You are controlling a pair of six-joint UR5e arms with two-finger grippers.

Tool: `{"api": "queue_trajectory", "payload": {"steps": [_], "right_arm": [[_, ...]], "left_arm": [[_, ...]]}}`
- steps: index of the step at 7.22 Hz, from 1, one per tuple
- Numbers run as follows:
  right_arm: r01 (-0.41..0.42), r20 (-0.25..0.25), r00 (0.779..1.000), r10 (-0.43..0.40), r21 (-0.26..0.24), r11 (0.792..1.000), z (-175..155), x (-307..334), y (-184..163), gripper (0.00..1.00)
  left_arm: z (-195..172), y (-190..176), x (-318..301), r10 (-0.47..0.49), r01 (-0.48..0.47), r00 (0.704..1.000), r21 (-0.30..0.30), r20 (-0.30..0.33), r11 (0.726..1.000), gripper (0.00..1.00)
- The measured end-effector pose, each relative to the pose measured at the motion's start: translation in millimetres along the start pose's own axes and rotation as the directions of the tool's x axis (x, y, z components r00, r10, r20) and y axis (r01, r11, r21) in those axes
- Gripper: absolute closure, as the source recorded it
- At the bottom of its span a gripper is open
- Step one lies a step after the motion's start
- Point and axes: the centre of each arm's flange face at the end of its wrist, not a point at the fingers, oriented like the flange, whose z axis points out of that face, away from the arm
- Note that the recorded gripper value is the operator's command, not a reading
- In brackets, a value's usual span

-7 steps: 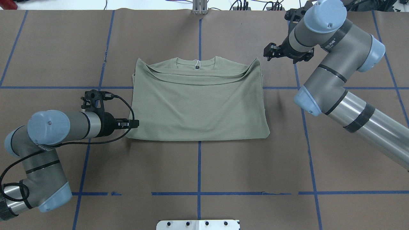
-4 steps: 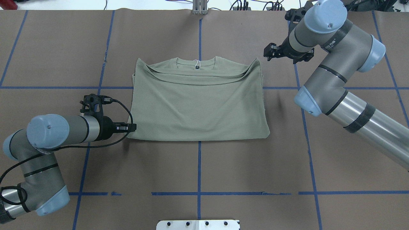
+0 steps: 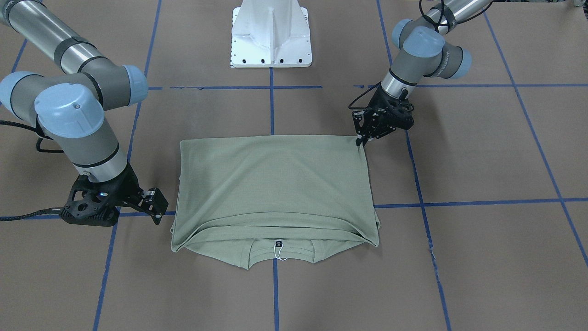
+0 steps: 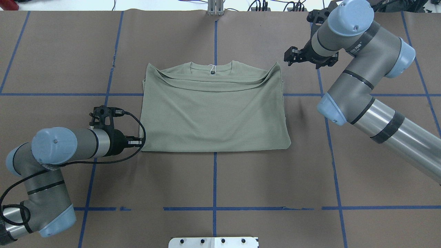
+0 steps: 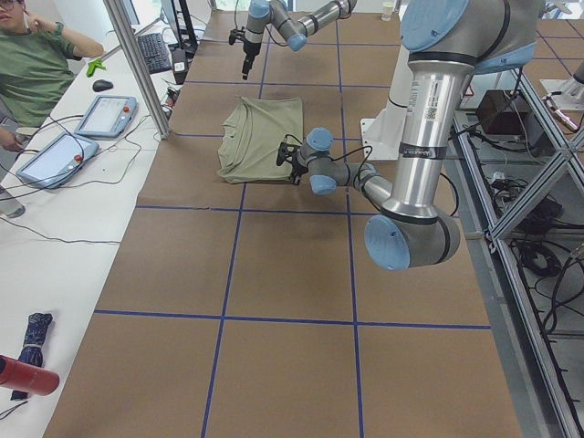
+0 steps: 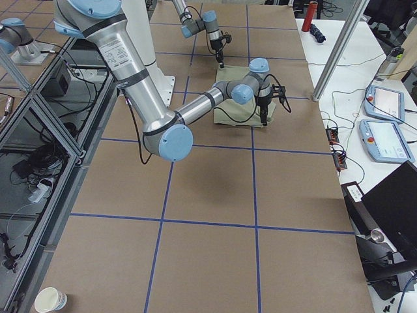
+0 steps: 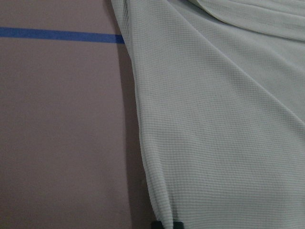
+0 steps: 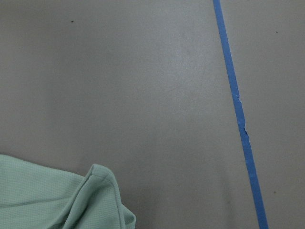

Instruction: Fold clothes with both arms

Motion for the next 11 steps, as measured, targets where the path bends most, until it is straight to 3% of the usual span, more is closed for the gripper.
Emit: {"api": "queue_trajectory", "payload": {"steps": [4, 6, 8, 11], "right_arm": [[-0.001, -0.001, 1.0, 0.001, -0.001, 1.0, 1, 0, 1, 0.0], [0.005, -0.002, 1.0, -0.005, -0.002, 1.0, 2, 0, 1, 0.0], [0.007, -0.001, 1.0, -0.007, -0.003, 1.0, 2, -1, 2, 0.0], [0.007, 0.002, 1.0, -0.007, -0.002, 1.0, 1, -3, 2, 0.0]], "left_arm": [[-6, 0, -5, 0.017, -0.017, 1.0, 0.014, 0.014, 1.0, 1.0], [-11, -19, -27, 0.085, -0.087, 0.995, 0.04, 0.059, 0.995, 1.0], [-10, -79, -76, 0.183, -0.201, 0.969, 0.092, 0.168, 0.975, 1.0], [33, -215, -104, 0.222, -0.276, 0.922, 0.139, 0.317, 0.951, 1.0]]}}
